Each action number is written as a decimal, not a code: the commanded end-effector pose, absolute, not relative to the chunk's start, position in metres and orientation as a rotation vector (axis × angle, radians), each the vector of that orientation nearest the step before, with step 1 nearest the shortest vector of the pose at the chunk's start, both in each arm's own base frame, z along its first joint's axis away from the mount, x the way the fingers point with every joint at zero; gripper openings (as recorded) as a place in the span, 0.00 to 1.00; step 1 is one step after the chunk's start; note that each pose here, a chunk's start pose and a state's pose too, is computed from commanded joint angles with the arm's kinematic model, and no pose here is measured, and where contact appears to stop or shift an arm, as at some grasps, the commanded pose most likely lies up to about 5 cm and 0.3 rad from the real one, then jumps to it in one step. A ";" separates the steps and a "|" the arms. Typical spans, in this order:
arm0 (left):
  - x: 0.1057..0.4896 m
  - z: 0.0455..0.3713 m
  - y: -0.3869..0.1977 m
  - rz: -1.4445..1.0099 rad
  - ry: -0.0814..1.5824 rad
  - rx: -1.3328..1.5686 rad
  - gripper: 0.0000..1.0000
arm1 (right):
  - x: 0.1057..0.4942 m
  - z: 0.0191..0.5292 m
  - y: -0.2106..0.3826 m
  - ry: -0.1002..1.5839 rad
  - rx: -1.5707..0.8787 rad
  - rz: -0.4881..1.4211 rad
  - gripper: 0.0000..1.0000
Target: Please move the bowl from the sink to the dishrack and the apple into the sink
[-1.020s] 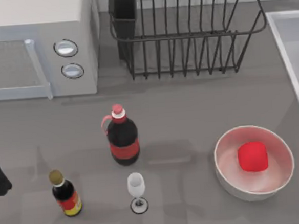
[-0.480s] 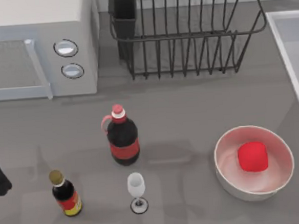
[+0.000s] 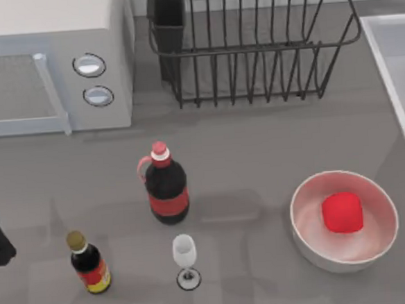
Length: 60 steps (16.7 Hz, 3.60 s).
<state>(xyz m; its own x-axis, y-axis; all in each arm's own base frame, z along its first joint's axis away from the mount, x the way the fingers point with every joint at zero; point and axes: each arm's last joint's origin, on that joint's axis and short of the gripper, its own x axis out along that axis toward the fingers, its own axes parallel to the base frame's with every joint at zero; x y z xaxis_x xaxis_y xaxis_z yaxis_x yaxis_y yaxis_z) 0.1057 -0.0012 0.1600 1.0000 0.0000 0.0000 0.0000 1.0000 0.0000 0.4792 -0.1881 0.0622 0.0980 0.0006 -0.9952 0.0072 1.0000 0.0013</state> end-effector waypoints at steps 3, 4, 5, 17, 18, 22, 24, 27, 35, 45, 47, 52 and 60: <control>0.106 0.160 -0.001 0.000 0.000 0.000 1.00 | 0.456 0.104 -0.204 1.483 0.009 0.000 0.00; 0.106 0.160 -0.001 0.000 0.000 0.000 1.00 | 0.444 0.125 -0.210 1.483 0.009 0.001 0.00; 0.106 0.160 -0.001 0.000 0.000 0.000 1.00 | 0.430 0.148 -0.216 1.482 0.008 0.001 0.00; 0.106 0.160 -0.001 0.000 0.000 0.000 1.00 | 0.197 0.348 -0.185 1.459 -0.002 -0.012 0.00; 0.106 0.160 -0.001 0.000 0.000 0.000 1.00 | 0.190 0.350 -0.182 1.464 0.002 -0.009 0.00; 0.106 0.160 -0.001 0.000 0.000 0.000 1.00 | 0.185 0.351 -0.180 1.467 0.005 -0.007 0.00; 0.106 0.160 -0.001 0.000 0.000 0.000 1.00 | 0.187 0.351 -0.180 1.465 0.002 -0.006 0.00; 0.106 0.160 -0.001 0.000 0.000 0.000 1.00 | 0.204 0.351 -0.174 1.449 -0.059 -0.033 0.00; 0.106 0.160 -0.001 0.000 0.000 0.000 1.00 | 0.328 0.361 -0.049 1.064 -0.457 -0.127 0.00; 0.106 0.160 -0.001 0.000 0.000 0.000 1.00 | 0.320 0.406 0.214 0.176 -0.215 -0.046 0.00; 0.106 0.160 -0.001 0.000 0.000 0.000 1.00 | 0.304 0.413 0.239 0.083 -0.114 -0.032 0.00; 0.106 0.160 -0.001 0.000 0.000 0.000 1.00 | 0.282 0.419 0.263 0.000 0.000 -0.010 0.00; 0.106 0.160 -0.001 0.000 0.000 0.000 1.00 | 0.300 0.397 0.269 0.007 -0.006 -0.015 0.00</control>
<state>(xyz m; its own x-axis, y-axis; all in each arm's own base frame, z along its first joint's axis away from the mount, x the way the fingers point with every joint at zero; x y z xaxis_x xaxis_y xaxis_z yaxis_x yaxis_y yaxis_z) 0.1057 -0.0012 0.1600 1.0000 0.0000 0.0000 0.0000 1.0000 0.0000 0.3001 0.2695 0.3969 0.9999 -0.0154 -0.0073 0.0154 0.9999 -0.0063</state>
